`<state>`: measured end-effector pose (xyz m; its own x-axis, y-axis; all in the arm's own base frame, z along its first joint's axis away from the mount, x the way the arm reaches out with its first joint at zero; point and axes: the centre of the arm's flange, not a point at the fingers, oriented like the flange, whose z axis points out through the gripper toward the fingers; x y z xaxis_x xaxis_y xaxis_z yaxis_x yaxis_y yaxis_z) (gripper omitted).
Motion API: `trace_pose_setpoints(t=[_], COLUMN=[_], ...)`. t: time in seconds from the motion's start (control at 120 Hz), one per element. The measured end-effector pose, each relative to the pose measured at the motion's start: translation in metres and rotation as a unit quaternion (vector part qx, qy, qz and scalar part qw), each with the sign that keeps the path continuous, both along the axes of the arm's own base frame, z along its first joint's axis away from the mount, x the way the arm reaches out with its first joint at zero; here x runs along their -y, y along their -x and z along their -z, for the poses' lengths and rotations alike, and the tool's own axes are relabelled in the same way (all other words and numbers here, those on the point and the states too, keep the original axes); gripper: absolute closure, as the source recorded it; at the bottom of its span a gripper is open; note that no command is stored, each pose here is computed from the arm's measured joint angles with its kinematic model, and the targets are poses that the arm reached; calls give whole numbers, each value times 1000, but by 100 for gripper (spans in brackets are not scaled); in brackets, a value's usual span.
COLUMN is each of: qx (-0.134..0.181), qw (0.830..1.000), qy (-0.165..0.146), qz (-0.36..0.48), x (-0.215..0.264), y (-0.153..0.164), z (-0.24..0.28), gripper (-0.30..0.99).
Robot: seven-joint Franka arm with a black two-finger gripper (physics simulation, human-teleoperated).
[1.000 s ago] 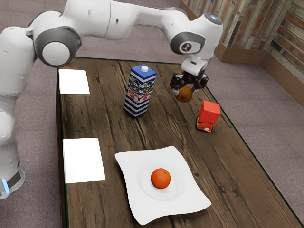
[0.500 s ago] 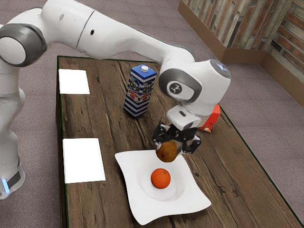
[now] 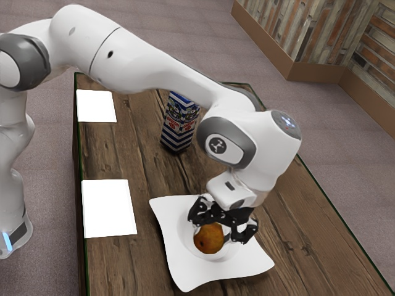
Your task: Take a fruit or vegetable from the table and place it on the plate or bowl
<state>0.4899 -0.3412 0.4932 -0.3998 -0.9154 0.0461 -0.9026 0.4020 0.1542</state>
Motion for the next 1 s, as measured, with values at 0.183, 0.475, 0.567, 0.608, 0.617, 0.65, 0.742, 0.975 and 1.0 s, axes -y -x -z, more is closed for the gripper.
trace_pose_setpoints(t=[0.183, 0.475, 0.567, 0.608, 0.617, 0.65, 0.742, 0.975, 1.0], qx=[19, 29, 22, 20, 20, 18, 15, 71, 77], qw=[1000, 999, 999, 999, 999, 999, 999, 984, 977], qy=[12, 16, 13, 12, 12, 11, 10, -11, -21], qz=[-2, -15, -20, -22, -23, -25, -29, -165, -199], x=[12, 12, 10, 9, 9, 8, 5, -160, -198], y=[-2, -6, -7, -8, -8, -9, -11, -39, -45], z=[-14, -21, -17, -16, -15, -14, -12, -92, -101], gripper=[48, 29, 17, 12, 12, 9, 5, 1, 1])
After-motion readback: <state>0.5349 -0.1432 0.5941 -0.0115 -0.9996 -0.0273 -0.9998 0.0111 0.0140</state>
